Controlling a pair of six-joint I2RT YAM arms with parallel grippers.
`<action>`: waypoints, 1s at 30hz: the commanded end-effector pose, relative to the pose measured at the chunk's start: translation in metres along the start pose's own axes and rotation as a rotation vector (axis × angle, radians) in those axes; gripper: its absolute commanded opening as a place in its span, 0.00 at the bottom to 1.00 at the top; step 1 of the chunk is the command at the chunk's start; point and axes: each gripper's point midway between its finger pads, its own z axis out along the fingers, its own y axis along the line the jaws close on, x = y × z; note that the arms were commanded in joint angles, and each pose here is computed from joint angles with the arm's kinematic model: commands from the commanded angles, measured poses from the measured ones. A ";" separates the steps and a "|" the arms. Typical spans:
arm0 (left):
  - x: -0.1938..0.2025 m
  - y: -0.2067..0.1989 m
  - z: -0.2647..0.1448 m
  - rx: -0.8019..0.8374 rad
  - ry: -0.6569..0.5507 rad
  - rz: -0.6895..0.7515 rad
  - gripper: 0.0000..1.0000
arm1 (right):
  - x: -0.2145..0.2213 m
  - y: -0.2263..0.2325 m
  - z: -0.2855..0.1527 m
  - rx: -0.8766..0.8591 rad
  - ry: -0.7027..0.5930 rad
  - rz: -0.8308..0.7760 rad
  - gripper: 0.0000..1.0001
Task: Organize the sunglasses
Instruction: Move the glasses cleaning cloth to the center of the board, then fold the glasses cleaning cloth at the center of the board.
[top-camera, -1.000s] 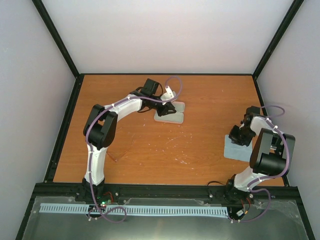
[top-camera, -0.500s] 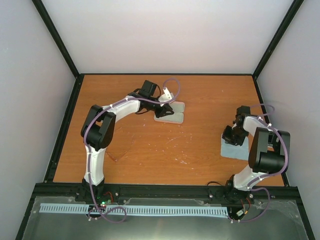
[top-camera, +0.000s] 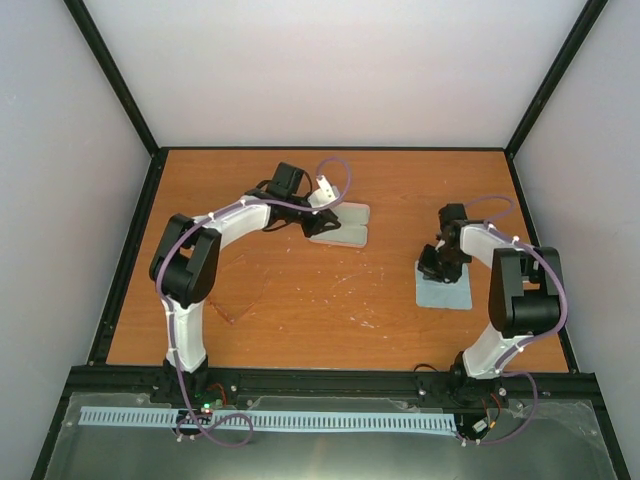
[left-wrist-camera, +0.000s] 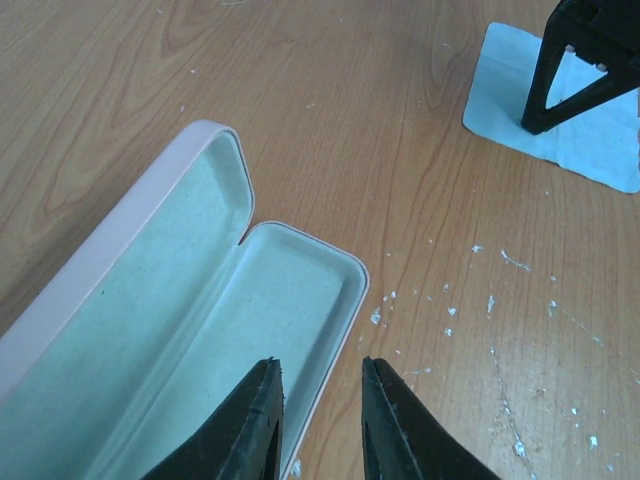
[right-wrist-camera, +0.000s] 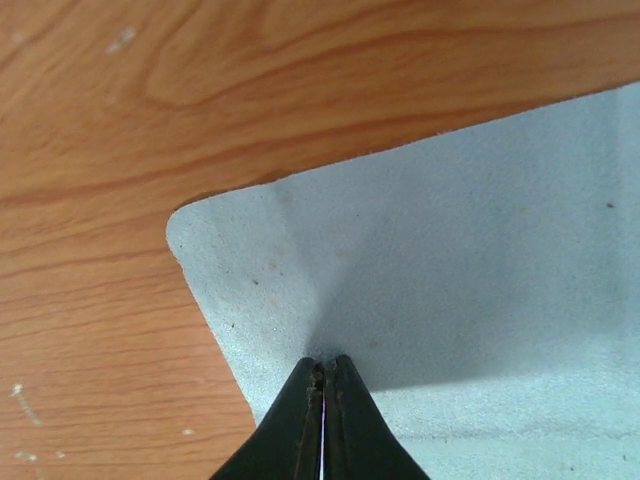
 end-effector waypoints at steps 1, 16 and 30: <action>-0.013 -0.002 -0.016 -0.029 -0.047 0.039 0.25 | 0.017 0.019 0.011 0.005 0.064 0.017 0.03; -0.006 -0.008 -0.004 0.057 -0.043 -0.078 0.23 | 0.020 0.083 0.001 -0.030 0.036 0.027 0.03; -0.063 -0.027 0.026 0.204 -0.043 -0.094 0.25 | -0.048 -0.006 -0.067 0.077 -0.197 0.129 0.42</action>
